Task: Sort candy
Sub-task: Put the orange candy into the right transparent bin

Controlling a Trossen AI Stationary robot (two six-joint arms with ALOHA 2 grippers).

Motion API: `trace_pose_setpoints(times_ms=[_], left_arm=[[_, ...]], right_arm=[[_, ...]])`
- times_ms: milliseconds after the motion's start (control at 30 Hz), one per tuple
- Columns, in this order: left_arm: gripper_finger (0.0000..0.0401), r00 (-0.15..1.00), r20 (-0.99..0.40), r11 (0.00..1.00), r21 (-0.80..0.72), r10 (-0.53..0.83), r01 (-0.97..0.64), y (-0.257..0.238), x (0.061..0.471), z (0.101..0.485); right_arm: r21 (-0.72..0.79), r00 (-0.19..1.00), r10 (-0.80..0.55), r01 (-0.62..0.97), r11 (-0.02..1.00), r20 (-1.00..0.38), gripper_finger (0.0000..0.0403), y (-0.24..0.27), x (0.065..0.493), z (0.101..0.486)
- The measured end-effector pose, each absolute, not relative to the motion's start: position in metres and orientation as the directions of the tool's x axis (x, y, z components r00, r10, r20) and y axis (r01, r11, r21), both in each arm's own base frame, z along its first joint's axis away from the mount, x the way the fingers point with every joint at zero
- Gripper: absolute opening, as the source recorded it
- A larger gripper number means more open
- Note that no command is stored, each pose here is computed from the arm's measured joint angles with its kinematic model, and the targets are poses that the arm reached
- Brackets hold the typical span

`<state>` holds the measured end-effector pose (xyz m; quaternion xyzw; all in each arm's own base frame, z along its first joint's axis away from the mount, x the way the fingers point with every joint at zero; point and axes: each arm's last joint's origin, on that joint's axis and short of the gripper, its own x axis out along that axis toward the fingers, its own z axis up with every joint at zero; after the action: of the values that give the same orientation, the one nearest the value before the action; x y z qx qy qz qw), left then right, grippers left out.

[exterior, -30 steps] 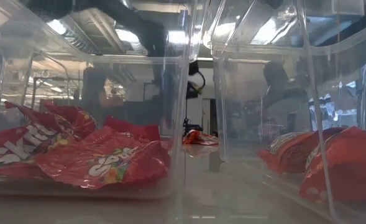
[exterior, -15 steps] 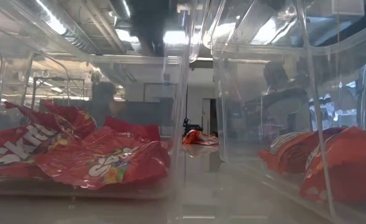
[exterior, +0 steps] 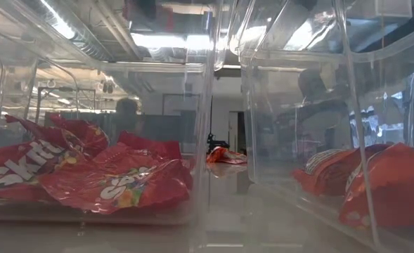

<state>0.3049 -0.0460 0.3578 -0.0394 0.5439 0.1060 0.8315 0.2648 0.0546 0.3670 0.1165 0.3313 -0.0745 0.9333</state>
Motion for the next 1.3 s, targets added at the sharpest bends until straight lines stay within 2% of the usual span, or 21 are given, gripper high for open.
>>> trace_pose_setpoints(times_ms=[167,400,533,700,867,1100,1300], left_arm=[[0.007,0.523,-0.849,0.994,0.03,0.081,-0.106,-0.066,0.323,0.358],[0.007,0.698,-0.716,0.999,0.016,-0.01,0.031,-0.101,0.349,0.358],[0.007,0.781,-0.617,0.991,0.017,-0.095,0.134,-0.132,0.36,0.357],[0.007,0.819,-0.544,0.972,0.025,-0.181,0.232,-0.166,0.381,0.338],[0.007,0.809,-0.534,0.957,-0.002,-0.245,0.289,-0.18,0.403,0.31],[0.007,0.767,-0.6,0.959,-0.001,-0.226,0.283,-0.18,0.421,0.273],[0.007,0.772,-0.594,0.957,0.012,-0.227,0.29,-0.179,0.431,0.26]], right_arm=[[0.197,0.794,-0.174,0.346,0.917,-0.583,0.0007,0.052,0.267,0.371],[0.318,0.75,-0.406,0.613,0.723,-0.521,0.0007,0.045,0.265,0.372],[0.33,0.726,-0.465,0.662,0.673,-0.506,0.0007,0.04,0.265,0.372],[0.354,0.719,-0.462,0.673,0.649,-0.519,0.0007,0.029,0.267,0.372],[0.401,0.739,-0.362,0.633,0.663,-0.568,0.0007,0.022,0.269,0.37],[0.419,0.748,-0.299,0.603,0.679,-0.592,0.0007,0.024,0.271,0.368],[0.428,0.751,-0.269,0.59,0.685,-0.603,0.0007,0.025,0.271,0.367]])
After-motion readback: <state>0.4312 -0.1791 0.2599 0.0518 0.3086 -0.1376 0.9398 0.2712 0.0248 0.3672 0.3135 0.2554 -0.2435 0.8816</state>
